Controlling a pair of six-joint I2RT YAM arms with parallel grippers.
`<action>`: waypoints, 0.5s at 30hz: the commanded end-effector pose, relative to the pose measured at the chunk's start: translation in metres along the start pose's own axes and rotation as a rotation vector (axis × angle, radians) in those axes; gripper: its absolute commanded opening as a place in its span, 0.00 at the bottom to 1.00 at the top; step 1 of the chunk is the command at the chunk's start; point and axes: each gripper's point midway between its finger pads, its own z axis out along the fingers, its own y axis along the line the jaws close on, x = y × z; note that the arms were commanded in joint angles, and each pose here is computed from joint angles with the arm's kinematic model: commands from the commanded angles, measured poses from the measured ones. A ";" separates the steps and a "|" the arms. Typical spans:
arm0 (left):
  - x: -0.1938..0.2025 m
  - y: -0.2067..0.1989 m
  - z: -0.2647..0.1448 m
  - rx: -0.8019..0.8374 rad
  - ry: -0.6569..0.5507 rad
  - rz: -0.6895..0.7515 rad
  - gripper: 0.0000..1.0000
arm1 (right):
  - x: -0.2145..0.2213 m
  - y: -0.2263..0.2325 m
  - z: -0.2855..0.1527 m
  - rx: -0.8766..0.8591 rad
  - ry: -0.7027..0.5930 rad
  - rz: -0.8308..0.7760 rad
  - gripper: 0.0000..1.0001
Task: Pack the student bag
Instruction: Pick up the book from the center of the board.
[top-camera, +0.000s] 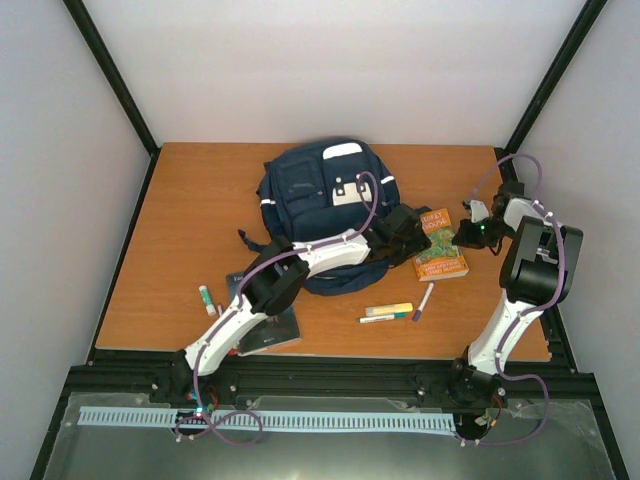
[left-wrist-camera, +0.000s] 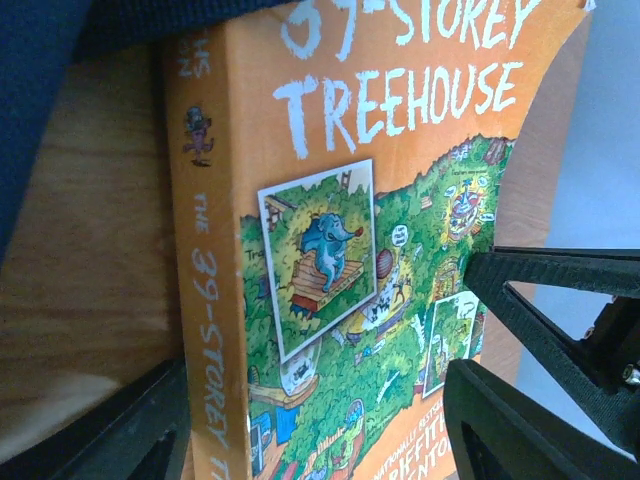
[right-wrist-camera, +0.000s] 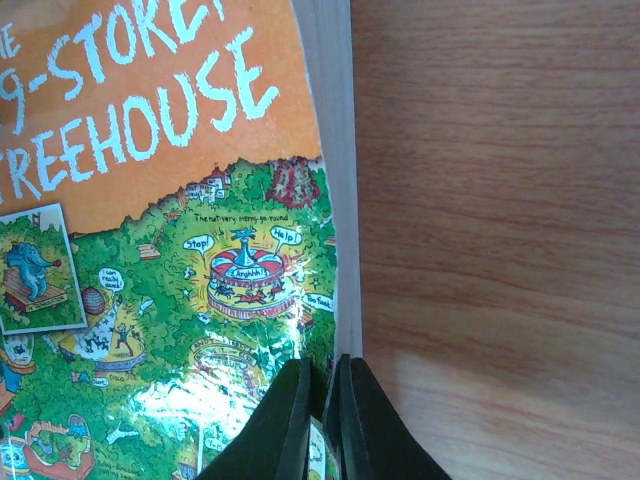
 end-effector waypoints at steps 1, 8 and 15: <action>0.008 0.000 0.021 0.031 0.044 0.015 0.71 | 0.043 -0.038 0.038 0.131 0.164 0.033 0.03; 0.012 -0.074 -0.002 0.316 0.049 0.160 0.68 | 0.044 -0.036 0.039 0.119 0.169 0.030 0.03; 0.007 -0.121 -0.054 0.574 -0.044 0.239 0.60 | 0.044 -0.035 0.039 0.113 0.166 0.032 0.05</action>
